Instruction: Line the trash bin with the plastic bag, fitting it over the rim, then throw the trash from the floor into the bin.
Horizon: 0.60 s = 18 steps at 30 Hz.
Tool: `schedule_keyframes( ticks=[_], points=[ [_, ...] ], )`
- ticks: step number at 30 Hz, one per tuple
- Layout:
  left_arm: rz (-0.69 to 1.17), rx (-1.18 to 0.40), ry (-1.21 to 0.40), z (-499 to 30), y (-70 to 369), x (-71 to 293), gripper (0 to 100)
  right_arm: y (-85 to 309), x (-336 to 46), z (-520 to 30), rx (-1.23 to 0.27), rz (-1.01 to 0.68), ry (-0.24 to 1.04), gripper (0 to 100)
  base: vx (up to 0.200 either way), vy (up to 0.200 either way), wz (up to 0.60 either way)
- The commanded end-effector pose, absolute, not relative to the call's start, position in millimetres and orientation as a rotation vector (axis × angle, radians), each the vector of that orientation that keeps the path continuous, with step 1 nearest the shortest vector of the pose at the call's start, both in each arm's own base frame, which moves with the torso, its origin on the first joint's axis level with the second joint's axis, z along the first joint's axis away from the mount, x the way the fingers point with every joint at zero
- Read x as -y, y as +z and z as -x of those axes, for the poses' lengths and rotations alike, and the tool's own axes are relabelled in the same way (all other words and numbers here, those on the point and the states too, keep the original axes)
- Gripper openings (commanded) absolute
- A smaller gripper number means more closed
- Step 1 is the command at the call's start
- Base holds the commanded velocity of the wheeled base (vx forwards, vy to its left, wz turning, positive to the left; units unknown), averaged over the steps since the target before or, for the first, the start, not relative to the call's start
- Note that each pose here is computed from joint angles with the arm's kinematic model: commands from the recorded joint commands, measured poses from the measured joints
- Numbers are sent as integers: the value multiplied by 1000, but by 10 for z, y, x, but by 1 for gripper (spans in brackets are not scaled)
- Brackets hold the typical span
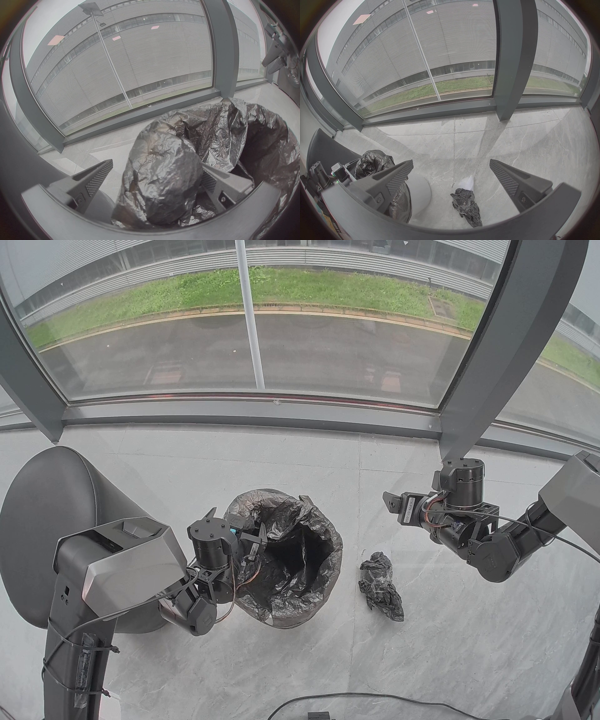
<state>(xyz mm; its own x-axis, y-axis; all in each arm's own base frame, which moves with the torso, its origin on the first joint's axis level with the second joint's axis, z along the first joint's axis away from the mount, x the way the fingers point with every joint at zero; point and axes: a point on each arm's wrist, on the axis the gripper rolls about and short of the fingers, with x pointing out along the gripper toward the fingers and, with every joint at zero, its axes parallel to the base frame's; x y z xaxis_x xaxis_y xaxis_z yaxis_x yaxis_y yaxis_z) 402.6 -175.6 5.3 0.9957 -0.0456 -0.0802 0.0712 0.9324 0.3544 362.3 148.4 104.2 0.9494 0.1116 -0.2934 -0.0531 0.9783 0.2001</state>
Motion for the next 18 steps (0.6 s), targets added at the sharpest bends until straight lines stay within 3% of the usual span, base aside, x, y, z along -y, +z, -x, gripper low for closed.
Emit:
schedule_keyframes(
  ticks=[1, 18],
  points=[
    [-373, -90, -54, -4042, -50, 1750, 100, 1039, -1488, -3627, -309, -192, 85, 100, 0, 0, 0],
    [-343, -7, -34, -4011, 97, 1812, 100, 1033, -1489, -3628, -310, -191, 84, 100, 0, 0, 0]
  ],
)
